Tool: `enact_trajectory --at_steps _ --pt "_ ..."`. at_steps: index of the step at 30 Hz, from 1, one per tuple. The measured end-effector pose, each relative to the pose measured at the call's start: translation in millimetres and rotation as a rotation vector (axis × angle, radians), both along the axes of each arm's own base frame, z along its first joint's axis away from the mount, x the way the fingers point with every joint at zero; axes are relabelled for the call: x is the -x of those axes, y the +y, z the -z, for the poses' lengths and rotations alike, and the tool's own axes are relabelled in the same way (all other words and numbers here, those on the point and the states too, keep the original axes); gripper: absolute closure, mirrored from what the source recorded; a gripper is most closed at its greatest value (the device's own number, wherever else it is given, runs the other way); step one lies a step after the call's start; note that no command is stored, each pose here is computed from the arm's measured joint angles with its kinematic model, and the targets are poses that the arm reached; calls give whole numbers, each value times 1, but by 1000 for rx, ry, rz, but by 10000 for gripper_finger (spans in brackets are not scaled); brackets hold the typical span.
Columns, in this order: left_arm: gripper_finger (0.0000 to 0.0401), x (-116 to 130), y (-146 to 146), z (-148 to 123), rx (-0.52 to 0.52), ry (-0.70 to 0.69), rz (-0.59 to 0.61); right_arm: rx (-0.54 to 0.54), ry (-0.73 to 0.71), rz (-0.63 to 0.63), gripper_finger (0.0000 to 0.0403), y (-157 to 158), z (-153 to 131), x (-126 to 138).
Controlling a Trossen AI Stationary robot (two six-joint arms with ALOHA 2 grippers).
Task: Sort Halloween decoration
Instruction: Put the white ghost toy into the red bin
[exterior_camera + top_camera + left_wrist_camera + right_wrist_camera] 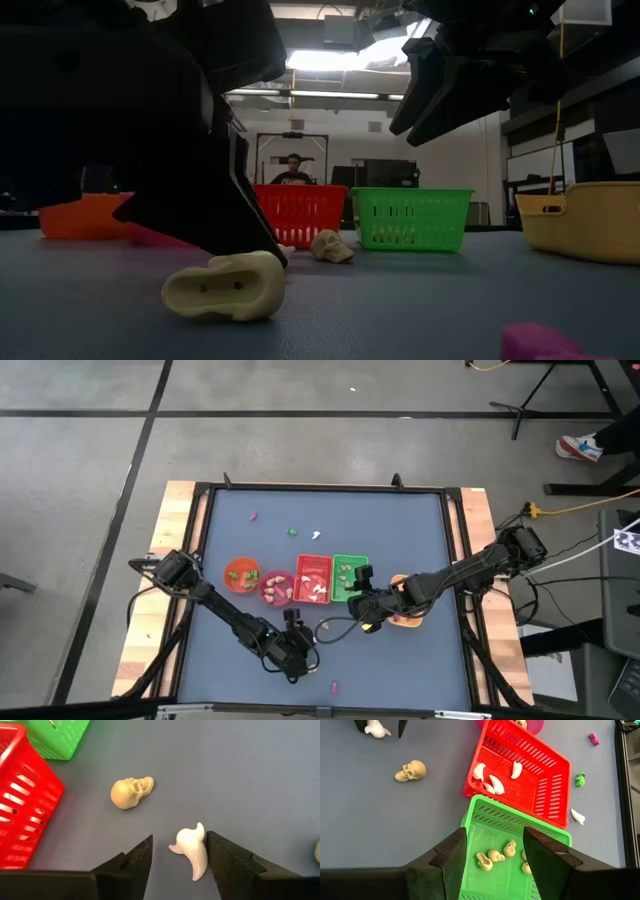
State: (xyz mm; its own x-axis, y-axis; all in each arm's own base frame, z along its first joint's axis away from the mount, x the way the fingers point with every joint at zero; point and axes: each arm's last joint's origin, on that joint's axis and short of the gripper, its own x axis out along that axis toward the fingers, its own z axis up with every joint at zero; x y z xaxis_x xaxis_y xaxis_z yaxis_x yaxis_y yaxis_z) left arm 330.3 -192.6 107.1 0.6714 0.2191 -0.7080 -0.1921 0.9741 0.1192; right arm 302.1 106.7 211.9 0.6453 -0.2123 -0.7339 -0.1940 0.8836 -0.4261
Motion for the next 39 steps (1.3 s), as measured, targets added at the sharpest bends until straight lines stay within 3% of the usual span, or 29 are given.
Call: enact_trajectory --at_steps 23,39 --pt "296 -3 4 0 64 35 24 0 0 0 207 0 0 0" --pt "300 -4 4 0 70 24 23 0 1 0 207 0 0 0"
